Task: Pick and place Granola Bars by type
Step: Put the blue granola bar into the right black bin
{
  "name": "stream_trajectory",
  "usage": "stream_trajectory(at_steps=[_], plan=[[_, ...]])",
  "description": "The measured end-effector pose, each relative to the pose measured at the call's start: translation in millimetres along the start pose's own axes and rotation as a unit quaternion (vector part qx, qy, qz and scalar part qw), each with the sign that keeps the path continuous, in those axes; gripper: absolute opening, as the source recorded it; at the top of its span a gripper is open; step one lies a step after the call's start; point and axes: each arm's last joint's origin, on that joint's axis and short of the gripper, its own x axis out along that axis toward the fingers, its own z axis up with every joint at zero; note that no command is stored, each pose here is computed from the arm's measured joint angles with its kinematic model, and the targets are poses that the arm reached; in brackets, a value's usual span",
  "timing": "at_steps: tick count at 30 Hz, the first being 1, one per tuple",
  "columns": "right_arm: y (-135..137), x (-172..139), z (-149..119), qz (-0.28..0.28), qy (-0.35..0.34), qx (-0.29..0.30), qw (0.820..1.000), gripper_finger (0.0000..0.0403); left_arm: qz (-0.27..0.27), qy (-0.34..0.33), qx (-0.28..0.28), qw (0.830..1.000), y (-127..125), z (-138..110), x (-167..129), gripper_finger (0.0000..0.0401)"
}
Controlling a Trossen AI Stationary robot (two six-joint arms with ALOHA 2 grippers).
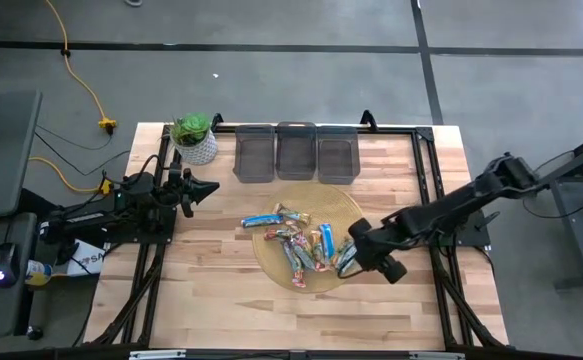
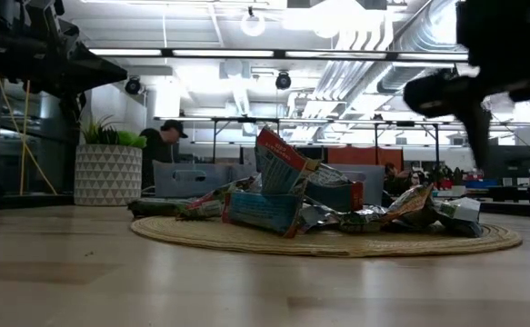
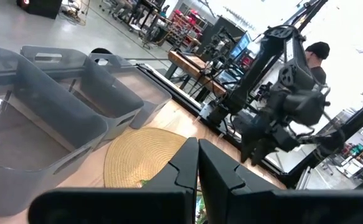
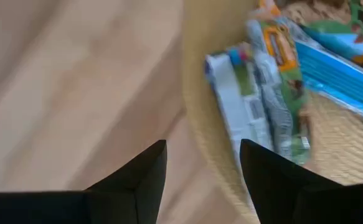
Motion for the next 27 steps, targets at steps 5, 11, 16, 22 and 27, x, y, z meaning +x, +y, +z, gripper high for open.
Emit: stream_trajectory(at_steps=[5,11,16,22,27], plan=[[-4.9,16.3,5.0,-0.032,0.023,-0.031,0.999,0.0188,0.0,0.0,0.0,1.0,0.0,0.0,0.0,0.001],[-8.9,31.0,7.3,-0.062,0.039,-0.044,0.996,0.0188,0.002,0.003,0.0,1.0,0.4,-0.6,0.0,0.001],[-12.0,38.8,10.8,-0.07,0.029,-0.039,0.996,0.0188,0.006,0.01,0.001,1.0,1.2,-1.9,0.0,0.001],[-11.8,40.5,10.4,-0.066,0.031,-0.014,0.997,0.0188,0.006,0.009,0.001,1.0,1.2,-1.8,0.0,0.001],[-11.5,40.6,10.3,-0.063,0.029,0.011,0.998,0.0188,0.006,0.01,0.001,1.0,1.2,-1.8,0.0,0.001]])
